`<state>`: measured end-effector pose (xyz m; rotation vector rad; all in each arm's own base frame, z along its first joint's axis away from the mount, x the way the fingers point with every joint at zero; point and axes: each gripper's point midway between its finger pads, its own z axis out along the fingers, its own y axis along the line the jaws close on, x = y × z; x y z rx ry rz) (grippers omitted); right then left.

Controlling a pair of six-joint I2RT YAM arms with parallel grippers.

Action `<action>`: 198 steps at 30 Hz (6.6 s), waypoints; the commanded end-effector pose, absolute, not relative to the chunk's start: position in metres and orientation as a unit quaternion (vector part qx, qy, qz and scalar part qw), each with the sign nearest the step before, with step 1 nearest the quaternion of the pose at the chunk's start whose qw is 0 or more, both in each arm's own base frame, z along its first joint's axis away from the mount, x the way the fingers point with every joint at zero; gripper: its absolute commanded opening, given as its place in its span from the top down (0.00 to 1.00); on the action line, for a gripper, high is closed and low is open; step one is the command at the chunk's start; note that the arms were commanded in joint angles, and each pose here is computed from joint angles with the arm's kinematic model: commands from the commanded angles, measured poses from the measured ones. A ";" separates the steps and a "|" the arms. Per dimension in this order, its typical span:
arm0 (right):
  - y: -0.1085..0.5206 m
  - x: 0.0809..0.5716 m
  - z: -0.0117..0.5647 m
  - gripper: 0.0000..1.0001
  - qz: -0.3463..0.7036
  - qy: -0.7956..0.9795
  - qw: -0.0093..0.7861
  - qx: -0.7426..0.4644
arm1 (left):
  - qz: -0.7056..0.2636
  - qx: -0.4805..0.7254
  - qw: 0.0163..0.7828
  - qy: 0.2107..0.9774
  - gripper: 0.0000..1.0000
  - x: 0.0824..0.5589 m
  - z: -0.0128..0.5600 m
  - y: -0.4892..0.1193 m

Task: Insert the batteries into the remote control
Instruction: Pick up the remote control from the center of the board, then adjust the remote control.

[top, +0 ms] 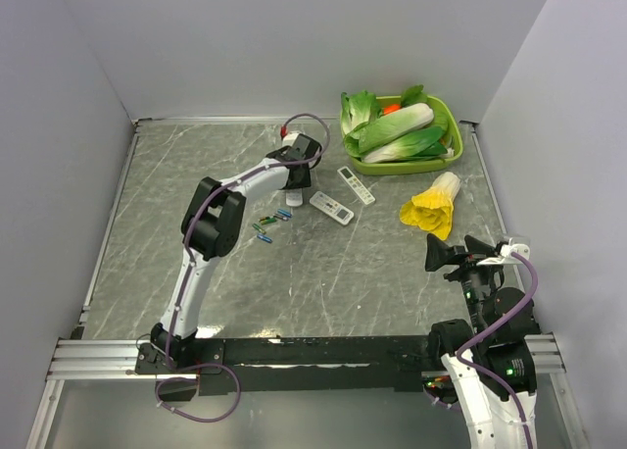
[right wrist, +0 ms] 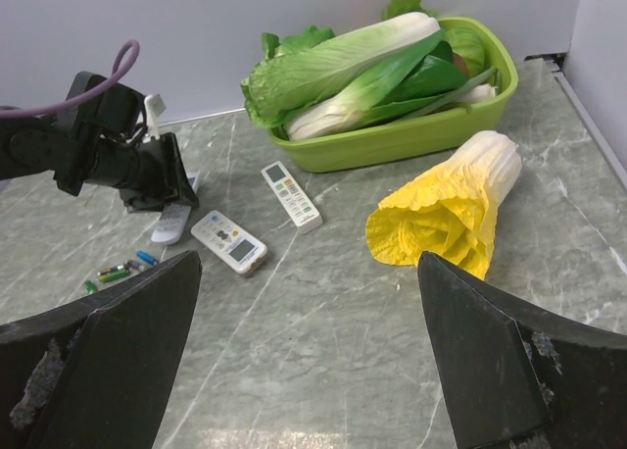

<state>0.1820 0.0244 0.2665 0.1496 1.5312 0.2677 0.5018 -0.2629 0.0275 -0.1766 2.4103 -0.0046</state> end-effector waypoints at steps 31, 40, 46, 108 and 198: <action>0.168 0.170 0.283 0.00 0.427 0.679 0.559 -0.211 | -0.582 -0.056 0.306 0.751 0.99 0.311 0.242 -0.276; 0.223 0.178 0.253 0.00 0.475 0.633 0.556 -0.256 | -0.632 -0.079 0.276 0.720 0.99 0.260 0.245 -0.265; 0.244 0.183 0.255 0.00 0.497 0.626 0.534 -0.276 | -0.639 -0.066 0.249 0.725 0.99 0.237 0.245 -0.265; 0.284 0.231 0.245 1.00 0.681 0.657 0.263 0.189 | -0.521 -0.017 0.380 0.764 0.01 0.224 0.240 -0.254; 0.260 0.189 0.267 0.00 0.201 0.431 0.650 -0.593 | -0.373 0.217 0.338 0.836 0.96 0.150 0.286 -0.279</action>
